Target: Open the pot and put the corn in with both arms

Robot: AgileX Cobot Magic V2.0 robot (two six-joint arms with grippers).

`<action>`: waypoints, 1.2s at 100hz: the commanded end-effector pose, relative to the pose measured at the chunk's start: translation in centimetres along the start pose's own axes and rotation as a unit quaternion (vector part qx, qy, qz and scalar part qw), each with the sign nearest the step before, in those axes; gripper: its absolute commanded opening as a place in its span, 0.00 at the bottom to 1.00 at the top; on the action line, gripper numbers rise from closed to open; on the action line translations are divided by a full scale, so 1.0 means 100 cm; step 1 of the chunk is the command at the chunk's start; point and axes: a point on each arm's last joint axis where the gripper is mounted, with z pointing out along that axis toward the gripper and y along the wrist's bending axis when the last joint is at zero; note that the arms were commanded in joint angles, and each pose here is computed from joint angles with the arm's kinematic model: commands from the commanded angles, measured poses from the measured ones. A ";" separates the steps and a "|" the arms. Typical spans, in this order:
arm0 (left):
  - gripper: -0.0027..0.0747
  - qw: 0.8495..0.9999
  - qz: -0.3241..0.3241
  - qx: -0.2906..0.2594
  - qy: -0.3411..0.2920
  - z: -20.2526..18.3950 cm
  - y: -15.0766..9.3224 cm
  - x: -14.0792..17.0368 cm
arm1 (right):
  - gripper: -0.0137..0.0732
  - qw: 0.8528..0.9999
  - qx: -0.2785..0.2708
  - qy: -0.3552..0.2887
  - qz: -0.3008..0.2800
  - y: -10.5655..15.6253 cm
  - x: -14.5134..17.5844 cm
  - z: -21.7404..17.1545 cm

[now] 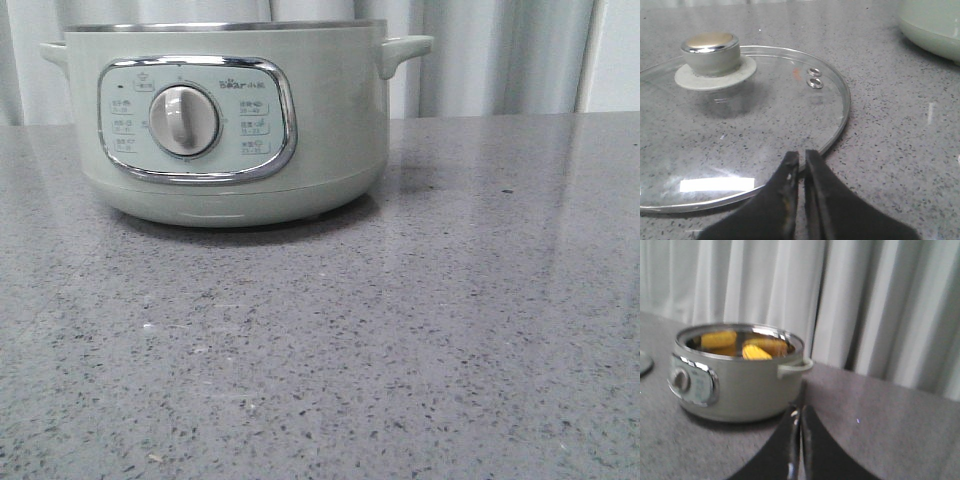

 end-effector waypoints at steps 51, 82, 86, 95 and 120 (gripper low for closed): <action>0.01 0.999 -0.010 0.008 -0.030 -0.002 -0.001 -0.002 | 0.08 0.986 0.092 0.121 0.067 0.017 0.127 0.003; 0.01 0.999 -0.010 0.008 -0.030 -0.002 -0.001 -0.002 | 0.08 0.982 0.092 0.149 0.065 0.017 0.132 0.002; 0.01 0.999 -0.010 0.008 -0.030 -0.002 -0.001 -0.002 | 0.08 0.982 0.092 0.148 0.065 0.017 0.132 0.002; 0.01 0.999 -0.010 0.008 -0.030 -0.002 -0.001 -0.002 | 0.08 0.983 0.092 0.147 0.065 0.017 0.132 0.002; 0.01 0.999 -0.010 0.008 -0.030 -0.002 -0.001 -0.002 | 0.08 0.983 0.092 0.146 0.065 0.017 0.132 0.002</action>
